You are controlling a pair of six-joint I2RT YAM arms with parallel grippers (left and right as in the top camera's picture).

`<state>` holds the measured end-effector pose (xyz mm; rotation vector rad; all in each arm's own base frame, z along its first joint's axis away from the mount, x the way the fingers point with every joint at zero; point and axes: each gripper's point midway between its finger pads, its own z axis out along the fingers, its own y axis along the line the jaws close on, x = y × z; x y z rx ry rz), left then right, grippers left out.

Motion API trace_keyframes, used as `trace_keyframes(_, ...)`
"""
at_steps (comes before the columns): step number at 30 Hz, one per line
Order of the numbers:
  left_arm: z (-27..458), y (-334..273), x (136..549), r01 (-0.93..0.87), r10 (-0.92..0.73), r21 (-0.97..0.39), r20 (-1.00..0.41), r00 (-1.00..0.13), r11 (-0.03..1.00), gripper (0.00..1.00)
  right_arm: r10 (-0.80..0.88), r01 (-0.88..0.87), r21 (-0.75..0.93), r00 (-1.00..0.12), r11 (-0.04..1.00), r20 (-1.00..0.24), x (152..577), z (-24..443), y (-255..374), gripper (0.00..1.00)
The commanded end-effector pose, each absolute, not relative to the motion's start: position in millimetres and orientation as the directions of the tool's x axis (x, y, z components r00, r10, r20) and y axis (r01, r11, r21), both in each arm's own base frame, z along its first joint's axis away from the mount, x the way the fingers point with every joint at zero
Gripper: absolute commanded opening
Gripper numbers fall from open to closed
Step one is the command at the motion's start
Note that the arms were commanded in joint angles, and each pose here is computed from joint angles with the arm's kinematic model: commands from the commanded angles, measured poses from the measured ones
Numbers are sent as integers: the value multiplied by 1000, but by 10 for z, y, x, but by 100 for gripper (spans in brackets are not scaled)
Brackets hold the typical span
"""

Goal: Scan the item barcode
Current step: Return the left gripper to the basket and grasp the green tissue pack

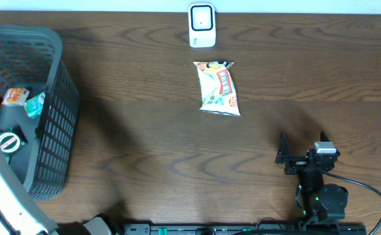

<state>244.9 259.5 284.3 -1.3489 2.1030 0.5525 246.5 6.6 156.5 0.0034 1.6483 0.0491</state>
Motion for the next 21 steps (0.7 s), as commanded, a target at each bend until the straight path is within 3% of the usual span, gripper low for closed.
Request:
trace_keyframes(1, 2575, 2635, 2437, -904, -705, 98, -593, -389, 417, 93, 39, -21, 40, -82, 999, -996, 2464, 1551, 52, 99)
trace_keyframes(8, 2170, 2502, 2812, -822, -722, 10, -473, -505, 569, 93, 39, -21, 40, -82, 999, -996, 2464, 1551, 52, 99)
trace_keyframes(13, 1899, 2529, 3008, -804, -735, -25, -424, -529, 594, 93, 39, -21, 41, -81, 999, -996, 2464, 1553, 53, 99)
trace_keyframes(21, 1472, 2599, 3349, -681, -636, -29, -387, -667, 732, 94, 39, -21, 40, -81, 999, -996, 2464, 1553, 52, 99)
